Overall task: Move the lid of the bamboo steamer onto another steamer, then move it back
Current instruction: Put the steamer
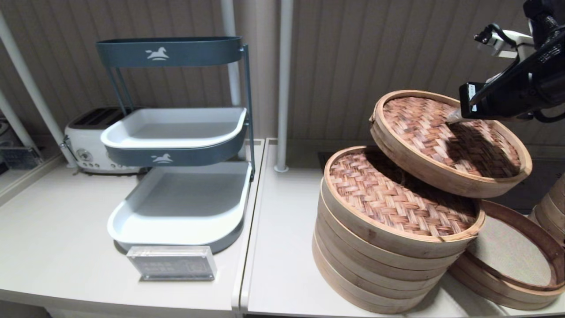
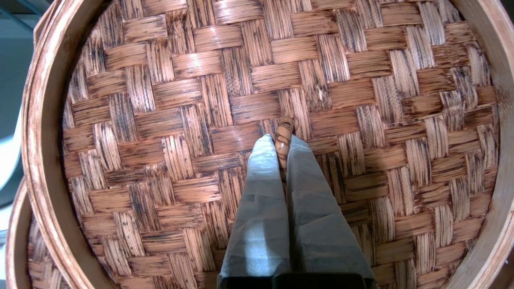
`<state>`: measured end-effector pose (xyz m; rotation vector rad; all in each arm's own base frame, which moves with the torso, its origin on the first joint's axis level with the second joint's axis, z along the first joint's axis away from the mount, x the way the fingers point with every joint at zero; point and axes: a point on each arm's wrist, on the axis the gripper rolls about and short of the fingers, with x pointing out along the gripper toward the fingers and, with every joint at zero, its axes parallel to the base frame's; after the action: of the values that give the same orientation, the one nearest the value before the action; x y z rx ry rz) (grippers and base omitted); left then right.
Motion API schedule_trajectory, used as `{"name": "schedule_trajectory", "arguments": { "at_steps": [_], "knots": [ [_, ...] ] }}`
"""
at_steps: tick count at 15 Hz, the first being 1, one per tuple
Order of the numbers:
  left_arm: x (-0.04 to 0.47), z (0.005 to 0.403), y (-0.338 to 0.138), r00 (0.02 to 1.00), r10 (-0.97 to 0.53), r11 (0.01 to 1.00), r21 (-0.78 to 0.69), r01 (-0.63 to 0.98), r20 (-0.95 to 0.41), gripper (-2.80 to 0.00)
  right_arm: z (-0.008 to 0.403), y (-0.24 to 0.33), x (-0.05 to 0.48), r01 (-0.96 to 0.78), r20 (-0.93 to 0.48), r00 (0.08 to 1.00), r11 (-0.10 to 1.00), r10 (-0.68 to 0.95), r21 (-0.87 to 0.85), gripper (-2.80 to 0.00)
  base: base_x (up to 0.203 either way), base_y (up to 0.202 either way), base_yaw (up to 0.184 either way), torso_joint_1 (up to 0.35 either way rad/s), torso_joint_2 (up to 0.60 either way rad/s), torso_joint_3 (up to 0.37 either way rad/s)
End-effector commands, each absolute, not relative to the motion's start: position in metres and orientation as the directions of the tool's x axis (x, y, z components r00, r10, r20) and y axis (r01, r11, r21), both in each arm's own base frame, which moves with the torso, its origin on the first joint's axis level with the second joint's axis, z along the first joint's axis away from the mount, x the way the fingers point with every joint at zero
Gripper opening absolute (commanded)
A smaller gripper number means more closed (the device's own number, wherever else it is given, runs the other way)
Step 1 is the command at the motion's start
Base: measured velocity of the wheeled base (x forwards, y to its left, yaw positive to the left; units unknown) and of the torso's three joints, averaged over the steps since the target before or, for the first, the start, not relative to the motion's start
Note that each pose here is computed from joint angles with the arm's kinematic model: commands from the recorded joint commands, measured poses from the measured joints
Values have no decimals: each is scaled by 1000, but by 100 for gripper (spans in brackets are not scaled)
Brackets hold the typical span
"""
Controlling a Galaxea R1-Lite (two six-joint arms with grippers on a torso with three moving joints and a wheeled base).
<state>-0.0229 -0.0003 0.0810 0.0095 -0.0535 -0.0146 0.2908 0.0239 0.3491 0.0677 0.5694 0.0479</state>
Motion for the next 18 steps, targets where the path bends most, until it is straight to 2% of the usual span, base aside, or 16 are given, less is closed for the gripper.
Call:
{"name": "schedule_trajectory", "arguments": {
  "at_steps": [1,11,18],
  "knots": [
    [-21,73,0,1000,-15,1000,10,15,26,-280,345,35,294,-62,-547,832,995,94,77,-280,0,0,0,0,0,0],
    [-21,73,0,1000,-15,1000,10,15,26,-280,339,75,299,-210,-549,812,977,198,42,-280,0,0,0,0,0,0],
    [-21,73,0,1000,-15,1000,10,15,26,-280,338,84,297,-248,-553,803,968,222,29,-280,0,0,0,0,0,0]
  ]
}}
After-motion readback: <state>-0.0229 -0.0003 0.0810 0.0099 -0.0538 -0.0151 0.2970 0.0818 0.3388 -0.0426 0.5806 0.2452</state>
